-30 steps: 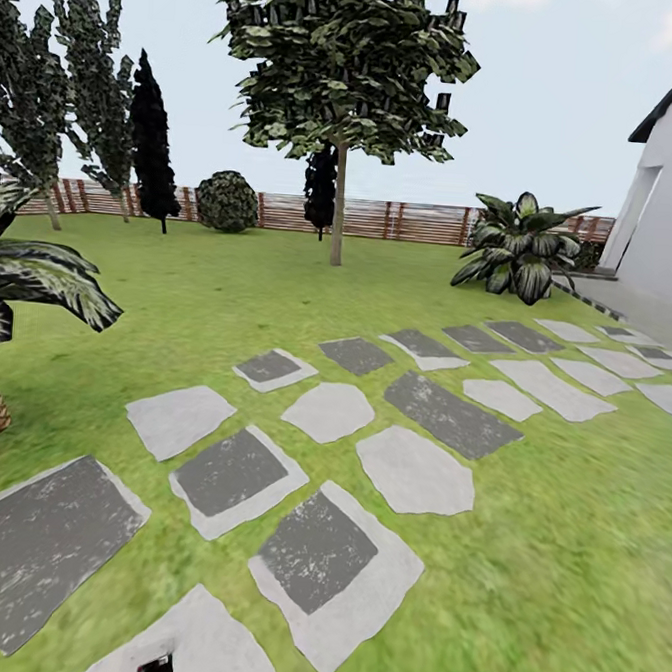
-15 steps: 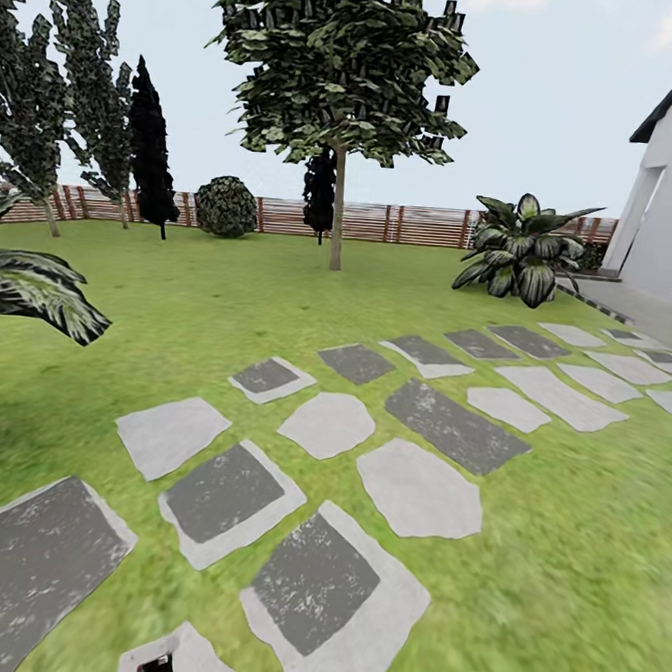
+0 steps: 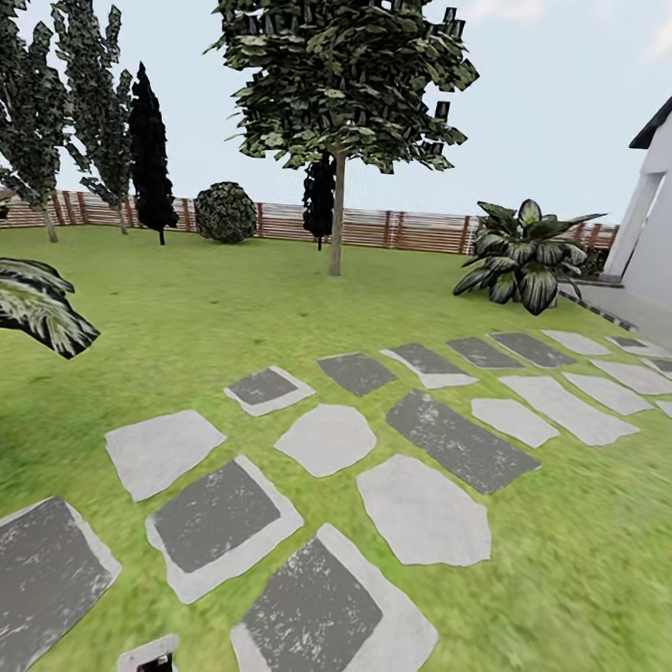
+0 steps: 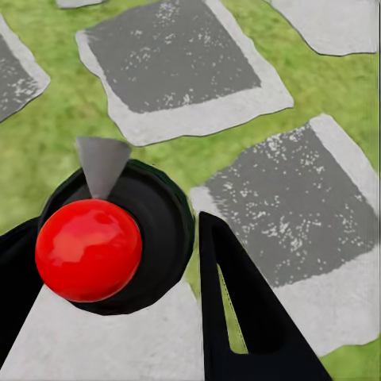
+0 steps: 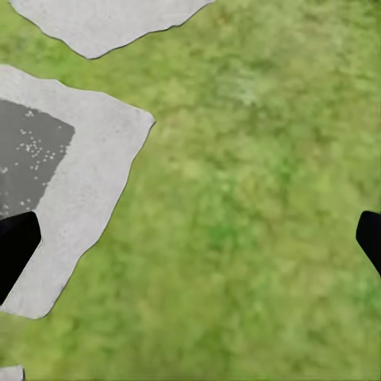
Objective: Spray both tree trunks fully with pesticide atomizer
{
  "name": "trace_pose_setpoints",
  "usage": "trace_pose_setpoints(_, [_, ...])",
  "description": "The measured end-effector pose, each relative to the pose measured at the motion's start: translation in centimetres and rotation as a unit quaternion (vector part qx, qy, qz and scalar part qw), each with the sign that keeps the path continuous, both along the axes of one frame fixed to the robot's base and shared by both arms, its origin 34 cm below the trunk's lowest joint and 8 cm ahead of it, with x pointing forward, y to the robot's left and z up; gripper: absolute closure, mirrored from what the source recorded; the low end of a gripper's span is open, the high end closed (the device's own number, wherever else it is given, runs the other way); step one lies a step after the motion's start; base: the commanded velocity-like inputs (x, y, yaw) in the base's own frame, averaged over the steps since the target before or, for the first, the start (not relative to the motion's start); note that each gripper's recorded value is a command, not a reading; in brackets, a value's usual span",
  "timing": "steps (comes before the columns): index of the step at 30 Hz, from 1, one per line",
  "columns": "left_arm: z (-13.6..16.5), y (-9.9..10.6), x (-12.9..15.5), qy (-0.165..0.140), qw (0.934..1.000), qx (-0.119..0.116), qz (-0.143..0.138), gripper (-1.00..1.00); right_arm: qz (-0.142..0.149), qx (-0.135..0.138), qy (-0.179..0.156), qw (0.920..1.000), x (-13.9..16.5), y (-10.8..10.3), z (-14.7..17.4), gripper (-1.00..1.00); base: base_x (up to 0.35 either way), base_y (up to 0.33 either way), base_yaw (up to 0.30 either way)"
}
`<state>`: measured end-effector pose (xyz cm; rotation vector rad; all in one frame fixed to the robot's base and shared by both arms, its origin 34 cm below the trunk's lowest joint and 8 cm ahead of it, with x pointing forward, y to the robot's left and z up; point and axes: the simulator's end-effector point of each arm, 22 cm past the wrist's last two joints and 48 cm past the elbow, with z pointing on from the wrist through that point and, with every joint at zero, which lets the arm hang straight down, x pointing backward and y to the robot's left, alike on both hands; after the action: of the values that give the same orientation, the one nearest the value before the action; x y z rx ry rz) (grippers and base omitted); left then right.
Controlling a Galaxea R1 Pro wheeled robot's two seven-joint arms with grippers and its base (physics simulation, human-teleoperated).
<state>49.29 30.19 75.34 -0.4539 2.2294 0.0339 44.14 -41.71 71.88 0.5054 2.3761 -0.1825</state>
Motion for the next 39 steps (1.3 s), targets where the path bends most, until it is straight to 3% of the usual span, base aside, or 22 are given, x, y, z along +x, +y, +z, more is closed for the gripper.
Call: trace_pose_setpoints(39, [0.01, -0.08, 0.0, 0.0, 1.0, 0.0, 0.0, 1.0, 0.004, -0.003, 0.001, 1.0, -0.01, -0.01, 0.01, -1.0, 0.334, 0.0, 0.0])
